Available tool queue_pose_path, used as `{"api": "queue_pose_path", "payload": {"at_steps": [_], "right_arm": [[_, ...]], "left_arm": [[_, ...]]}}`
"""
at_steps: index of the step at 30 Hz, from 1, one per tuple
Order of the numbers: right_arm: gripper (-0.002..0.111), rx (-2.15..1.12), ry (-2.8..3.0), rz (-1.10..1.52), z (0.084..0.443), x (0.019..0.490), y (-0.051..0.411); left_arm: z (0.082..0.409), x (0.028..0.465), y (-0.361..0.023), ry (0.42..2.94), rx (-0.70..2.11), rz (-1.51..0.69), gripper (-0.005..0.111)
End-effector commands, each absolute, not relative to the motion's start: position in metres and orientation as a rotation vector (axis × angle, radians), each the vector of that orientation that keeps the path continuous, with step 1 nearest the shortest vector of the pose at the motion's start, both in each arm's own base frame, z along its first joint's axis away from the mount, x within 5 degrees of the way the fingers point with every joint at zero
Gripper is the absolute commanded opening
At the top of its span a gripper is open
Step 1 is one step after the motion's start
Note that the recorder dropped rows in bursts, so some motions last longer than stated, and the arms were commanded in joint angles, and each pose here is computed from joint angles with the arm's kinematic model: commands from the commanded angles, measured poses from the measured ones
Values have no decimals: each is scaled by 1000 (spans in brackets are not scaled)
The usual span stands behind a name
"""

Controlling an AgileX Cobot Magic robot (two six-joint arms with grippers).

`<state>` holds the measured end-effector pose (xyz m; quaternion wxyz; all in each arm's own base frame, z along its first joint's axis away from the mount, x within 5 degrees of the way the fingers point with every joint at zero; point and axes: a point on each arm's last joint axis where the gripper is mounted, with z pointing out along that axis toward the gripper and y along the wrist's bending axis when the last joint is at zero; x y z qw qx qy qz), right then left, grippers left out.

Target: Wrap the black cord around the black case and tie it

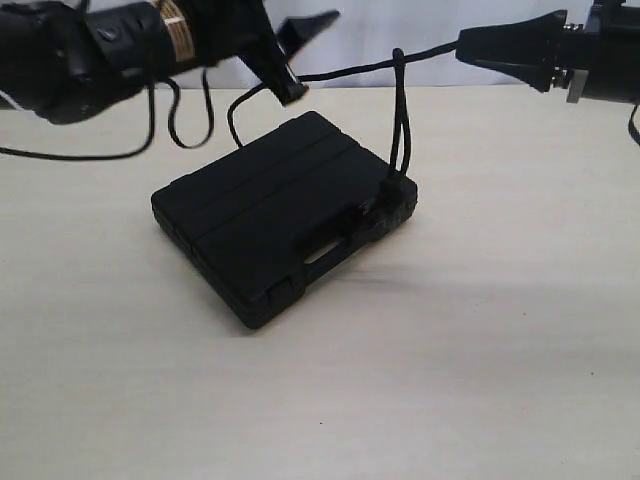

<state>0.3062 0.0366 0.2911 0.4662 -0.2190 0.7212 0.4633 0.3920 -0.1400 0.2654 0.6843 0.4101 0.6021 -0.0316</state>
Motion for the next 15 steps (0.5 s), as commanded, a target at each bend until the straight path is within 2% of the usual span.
{"api": "queue_pose_path", "payload": {"at_steps": [1, 6, 10, 15], "right_arm": [[4, -536, 1740, 1136, 296, 305, 37], [4, -509, 1721, 1146, 298, 306, 36], [4, -476, 1738, 1102, 297, 310, 34], [4, -443, 1797, 907, 305, 308, 28]], "left_arm": [[279, 402, -89, 1574, 611, -17, 54], [251, 410, -53, 1818, 530, 85, 54], [225, 415, -56, 1904, 541, 77, 54], [189, 418, -72, 2000, 611, 59, 54]]}}
